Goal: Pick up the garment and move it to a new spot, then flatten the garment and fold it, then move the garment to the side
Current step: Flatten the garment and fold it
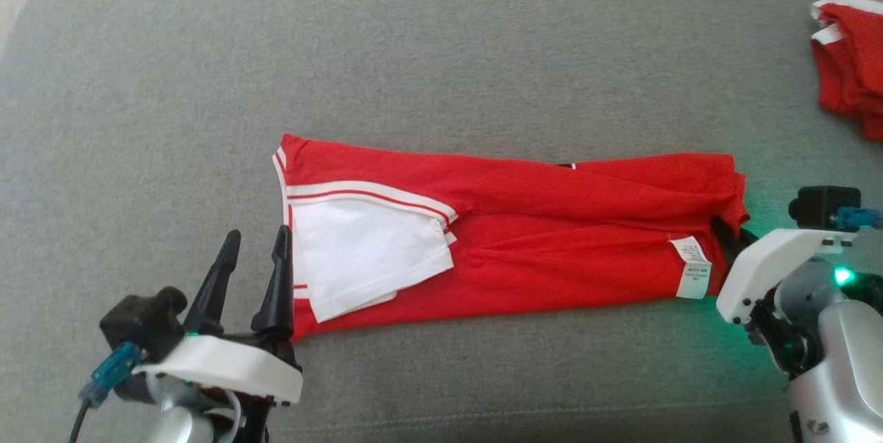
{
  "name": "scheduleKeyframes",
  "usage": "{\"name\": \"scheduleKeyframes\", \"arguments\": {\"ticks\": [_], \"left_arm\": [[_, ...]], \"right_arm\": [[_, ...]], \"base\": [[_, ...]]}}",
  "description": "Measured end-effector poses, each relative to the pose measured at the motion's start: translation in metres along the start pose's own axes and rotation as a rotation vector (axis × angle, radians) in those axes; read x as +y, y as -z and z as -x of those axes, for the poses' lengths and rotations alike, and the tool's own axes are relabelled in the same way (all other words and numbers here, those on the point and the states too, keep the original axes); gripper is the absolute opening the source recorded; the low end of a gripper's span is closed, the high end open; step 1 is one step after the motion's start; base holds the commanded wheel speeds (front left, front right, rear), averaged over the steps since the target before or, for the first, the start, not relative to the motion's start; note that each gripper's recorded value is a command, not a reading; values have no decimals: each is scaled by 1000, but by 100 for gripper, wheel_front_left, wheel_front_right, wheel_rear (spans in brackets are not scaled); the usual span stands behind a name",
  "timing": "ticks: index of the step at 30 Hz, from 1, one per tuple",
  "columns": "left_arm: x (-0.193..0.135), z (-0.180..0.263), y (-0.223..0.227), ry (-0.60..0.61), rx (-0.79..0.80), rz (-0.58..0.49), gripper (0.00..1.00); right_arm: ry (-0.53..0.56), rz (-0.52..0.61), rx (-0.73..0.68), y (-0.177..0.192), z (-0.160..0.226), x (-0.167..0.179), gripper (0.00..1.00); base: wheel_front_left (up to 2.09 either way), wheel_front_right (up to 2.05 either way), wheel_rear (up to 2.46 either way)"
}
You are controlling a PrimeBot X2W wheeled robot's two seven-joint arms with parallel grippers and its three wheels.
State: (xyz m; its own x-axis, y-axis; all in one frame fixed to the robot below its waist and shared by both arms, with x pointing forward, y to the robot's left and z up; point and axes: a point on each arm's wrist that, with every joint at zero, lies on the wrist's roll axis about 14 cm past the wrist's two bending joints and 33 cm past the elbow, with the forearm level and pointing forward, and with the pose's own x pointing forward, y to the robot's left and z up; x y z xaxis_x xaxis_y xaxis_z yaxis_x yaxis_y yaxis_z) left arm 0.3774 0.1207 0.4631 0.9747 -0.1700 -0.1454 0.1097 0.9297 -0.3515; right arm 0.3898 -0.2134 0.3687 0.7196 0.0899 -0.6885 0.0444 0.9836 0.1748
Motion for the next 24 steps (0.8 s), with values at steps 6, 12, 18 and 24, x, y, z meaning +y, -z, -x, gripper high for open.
{"name": "scheduleKeyframes", "arguments": {"ticks": [6,12,18,24], "left_arm": [[-11,-1,-8,32,-24,-7,100],[-25,-2,-11,74,-31,-7,100],[-33,-3,-10,95,-28,-9,100],[-35,0,-9,100,-20,-10,100]], "right_arm": [[55,26,-89,-24,20,-28,0],[172,38,-199,-58,62,-80,0],[138,6,-200,-45,73,-68,0],[-39,35,-257,-63,76,-4,0]], "base": [[0,0,0],[0,0,0],[0,0,0],[0,0,0]]}}
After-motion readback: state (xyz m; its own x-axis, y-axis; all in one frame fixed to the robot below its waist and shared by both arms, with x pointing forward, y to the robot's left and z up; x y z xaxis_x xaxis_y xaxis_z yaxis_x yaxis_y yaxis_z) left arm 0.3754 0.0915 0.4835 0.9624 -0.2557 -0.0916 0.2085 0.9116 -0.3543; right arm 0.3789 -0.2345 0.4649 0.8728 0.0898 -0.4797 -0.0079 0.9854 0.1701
